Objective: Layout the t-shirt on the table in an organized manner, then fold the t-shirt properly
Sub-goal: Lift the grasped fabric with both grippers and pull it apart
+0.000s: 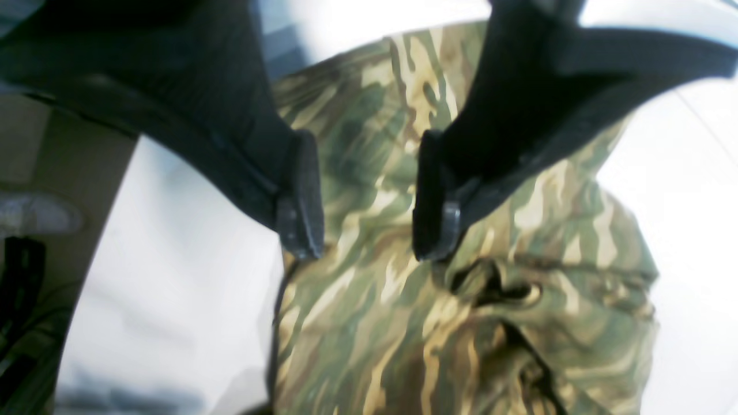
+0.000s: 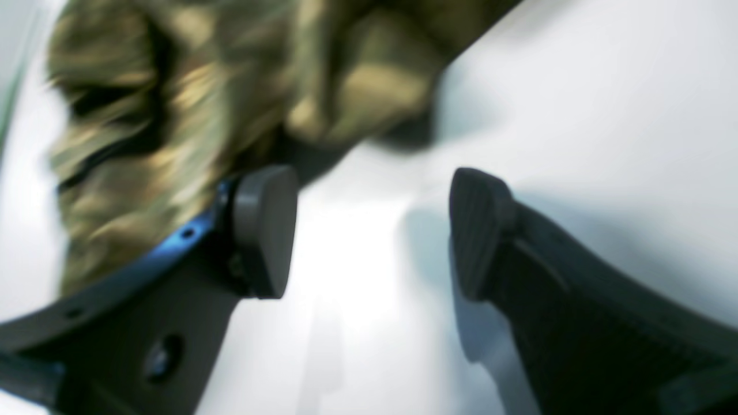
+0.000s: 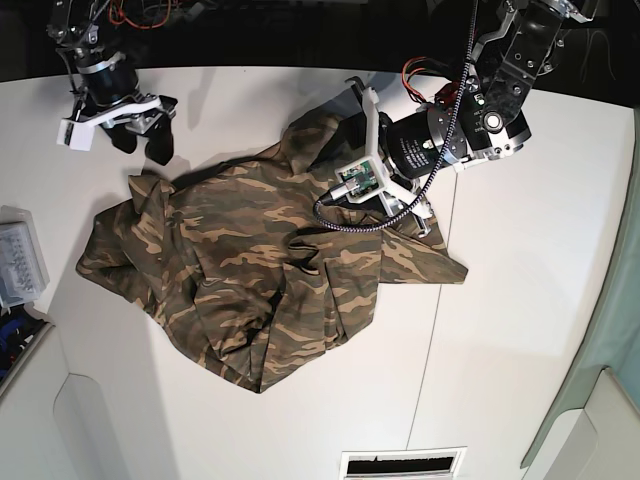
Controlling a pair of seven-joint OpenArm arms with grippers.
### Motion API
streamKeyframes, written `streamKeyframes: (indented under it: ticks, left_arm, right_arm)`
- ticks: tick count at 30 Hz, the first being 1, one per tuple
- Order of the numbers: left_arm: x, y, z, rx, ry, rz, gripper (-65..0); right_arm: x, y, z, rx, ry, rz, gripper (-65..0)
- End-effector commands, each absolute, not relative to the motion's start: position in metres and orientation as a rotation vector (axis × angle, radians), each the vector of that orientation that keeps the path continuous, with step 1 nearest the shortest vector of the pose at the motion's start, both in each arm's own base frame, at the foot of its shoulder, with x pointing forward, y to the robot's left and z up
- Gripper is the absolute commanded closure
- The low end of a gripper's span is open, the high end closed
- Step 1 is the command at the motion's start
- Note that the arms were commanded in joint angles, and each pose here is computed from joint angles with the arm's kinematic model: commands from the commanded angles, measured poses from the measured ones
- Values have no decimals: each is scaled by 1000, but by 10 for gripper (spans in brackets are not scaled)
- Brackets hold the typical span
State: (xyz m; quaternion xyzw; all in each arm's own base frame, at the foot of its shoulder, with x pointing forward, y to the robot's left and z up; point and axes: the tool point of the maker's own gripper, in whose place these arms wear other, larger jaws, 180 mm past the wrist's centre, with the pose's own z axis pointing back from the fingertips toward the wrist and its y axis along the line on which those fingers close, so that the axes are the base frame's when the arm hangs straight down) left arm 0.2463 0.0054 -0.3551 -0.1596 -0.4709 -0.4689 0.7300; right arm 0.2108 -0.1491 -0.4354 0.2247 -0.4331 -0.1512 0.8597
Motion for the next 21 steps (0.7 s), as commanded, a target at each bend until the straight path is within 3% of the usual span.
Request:
streamKeyframes:
  ticks: [1,9,13,19,21]
  left_arm:
    - [252,1,-342,-366,-1087,-1028,-290]
    - [279,20,-333,-253,-1163,-874,-290]
    - [277,22,-339,-244,-1125,-875,-290]
    - [272,20,-360,-294,-1076,-827,-290]
    - [271,22,-373,-295,-1042,-812,-290]
  right_arm:
    - [217,-140,-422,530,-960,-311,-409]
    - [229,-85,-421,631,-941,-305,-409]
    - [240,-76,-440,551,-918,-342,-409]
    - [255,-47,-455,607,-898,-336,-405]
    - [257,-38,-447,642,-919,-313,-334]
